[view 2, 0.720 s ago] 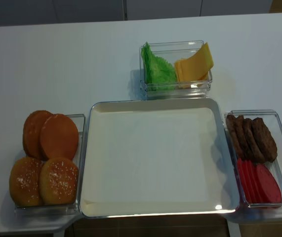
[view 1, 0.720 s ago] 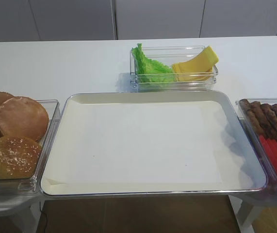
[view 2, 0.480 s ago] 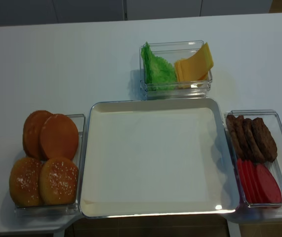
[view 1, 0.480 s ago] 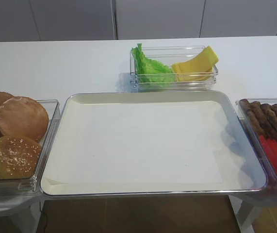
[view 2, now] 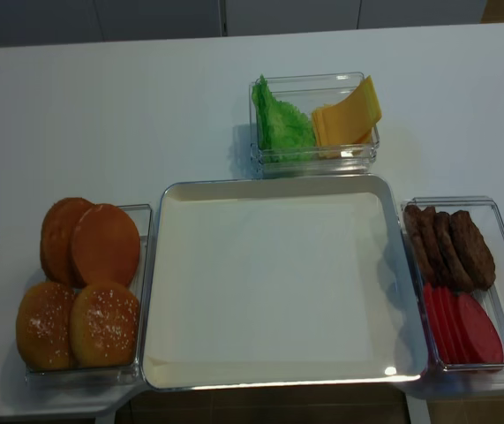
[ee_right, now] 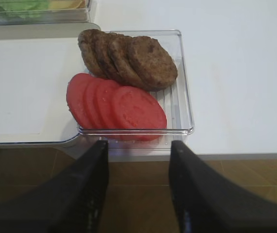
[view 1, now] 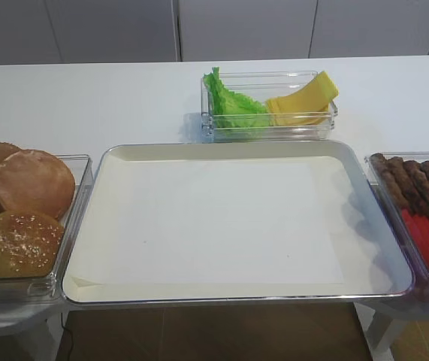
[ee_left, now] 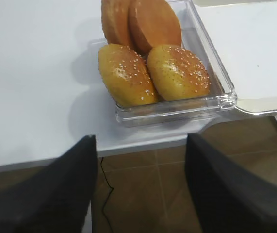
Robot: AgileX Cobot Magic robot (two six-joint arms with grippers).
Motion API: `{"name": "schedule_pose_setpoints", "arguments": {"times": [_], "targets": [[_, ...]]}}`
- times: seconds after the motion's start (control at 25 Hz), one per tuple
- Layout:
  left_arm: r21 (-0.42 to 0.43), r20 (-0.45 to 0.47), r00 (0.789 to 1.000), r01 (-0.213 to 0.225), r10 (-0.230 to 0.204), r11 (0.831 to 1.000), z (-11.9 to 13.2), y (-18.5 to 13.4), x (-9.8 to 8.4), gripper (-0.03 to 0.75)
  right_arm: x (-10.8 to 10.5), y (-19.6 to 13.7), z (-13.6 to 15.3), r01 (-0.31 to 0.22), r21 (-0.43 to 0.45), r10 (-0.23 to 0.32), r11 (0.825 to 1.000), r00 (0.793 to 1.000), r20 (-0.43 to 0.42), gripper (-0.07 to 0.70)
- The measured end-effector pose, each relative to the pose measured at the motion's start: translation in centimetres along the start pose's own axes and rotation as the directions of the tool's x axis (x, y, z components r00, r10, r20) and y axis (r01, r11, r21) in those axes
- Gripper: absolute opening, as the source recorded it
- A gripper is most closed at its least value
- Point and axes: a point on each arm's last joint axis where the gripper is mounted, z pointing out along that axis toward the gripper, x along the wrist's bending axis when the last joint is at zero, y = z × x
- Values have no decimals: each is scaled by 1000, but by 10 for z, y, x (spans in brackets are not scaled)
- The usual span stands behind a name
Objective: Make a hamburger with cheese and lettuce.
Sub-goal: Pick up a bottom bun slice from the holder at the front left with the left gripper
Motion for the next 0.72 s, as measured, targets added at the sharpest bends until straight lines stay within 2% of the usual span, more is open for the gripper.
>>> {"name": "schedule_pose_setpoints", "arguments": {"times": [0.08, 0.2, 0.56, 0.72], "targets": [[-9, 6, 1000, -16, 16, 1000, -2, 1, -1, 425, 0, 0, 0, 0, 0, 0, 1000, 1000, 0, 313], [-33, 12, 1000, -11, 11, 999, -7, 6, -2, 425, 0, 0, 0, 0, 0, 0, 1000, 1000, 0, 313], [69, 9, 997, 77, -78, 995, 7, 53, -2, 424, 0, 0, 0, 2, 0, -2, 1000, 1000, 0, 313], [120, -8, 986, 169, -169, 978, 23, 81, -1, 417, 0, 0, 0, 2, 0, -2, 1000, 1000, 0, 313]]}}
